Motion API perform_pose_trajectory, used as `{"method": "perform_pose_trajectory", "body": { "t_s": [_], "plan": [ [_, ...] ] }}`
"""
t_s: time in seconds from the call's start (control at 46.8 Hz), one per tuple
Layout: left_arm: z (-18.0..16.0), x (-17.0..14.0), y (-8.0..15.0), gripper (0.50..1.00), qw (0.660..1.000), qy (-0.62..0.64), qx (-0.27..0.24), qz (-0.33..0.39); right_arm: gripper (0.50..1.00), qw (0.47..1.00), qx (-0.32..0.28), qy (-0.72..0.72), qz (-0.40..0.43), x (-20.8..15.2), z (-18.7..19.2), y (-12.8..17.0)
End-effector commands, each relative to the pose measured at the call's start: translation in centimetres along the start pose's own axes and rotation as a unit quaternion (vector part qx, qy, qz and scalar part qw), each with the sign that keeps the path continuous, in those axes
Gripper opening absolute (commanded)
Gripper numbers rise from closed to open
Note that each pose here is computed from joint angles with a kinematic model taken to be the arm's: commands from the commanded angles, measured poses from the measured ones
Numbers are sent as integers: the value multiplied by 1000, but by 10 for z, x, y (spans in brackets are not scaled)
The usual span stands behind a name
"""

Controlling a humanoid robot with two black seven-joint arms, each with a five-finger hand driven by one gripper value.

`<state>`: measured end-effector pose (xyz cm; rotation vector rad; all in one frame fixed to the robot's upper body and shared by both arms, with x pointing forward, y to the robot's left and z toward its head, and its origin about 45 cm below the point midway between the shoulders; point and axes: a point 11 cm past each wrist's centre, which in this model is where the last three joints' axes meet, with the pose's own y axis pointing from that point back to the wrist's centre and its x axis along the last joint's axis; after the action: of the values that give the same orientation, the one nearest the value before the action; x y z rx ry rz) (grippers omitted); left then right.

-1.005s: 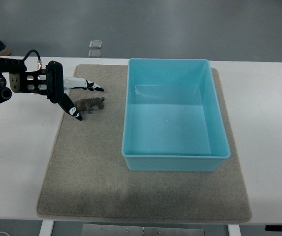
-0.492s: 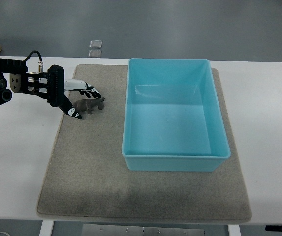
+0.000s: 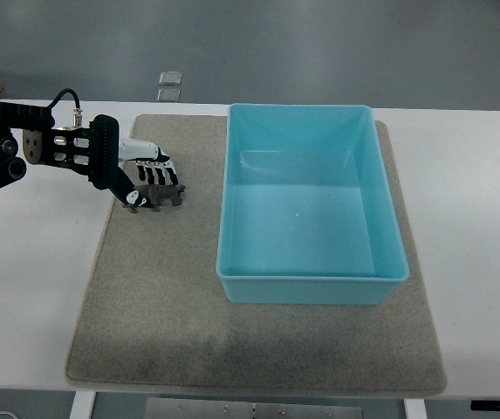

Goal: Place brown hippo in blue box with left hand
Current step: 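Close the left hand's fingers around the hippo and lift it, then carry the held hippo over the blue box and lower it inside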

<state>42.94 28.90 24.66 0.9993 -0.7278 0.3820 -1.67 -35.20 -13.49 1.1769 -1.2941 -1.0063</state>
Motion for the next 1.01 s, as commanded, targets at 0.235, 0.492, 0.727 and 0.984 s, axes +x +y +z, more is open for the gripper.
{"method": "perform_pose_trajectory", "body": {
  "t_s": [0.235, 0.492, 0.727, 0.984],
  "plan": [
    [3, 6, 1, 500, 1000, -5, -1, 4, 936, 1000, 0, 0, 0, 0, 0, 0],
    [6, 11, 2, 500, 1000, -4, -5, 12, 936, 1000, 0, 0, 0, 0, 0, 0],
    [21, 49, 10, 500, 998, -19, -17, 59, 936, 1000, 0, 0, 0, 0, 0, 0],
    [49, 86, 14, 500, 993, -26, -50, 105, 936, 1000, 0, 0, 0, 0, 0, 0]
  ]
}}
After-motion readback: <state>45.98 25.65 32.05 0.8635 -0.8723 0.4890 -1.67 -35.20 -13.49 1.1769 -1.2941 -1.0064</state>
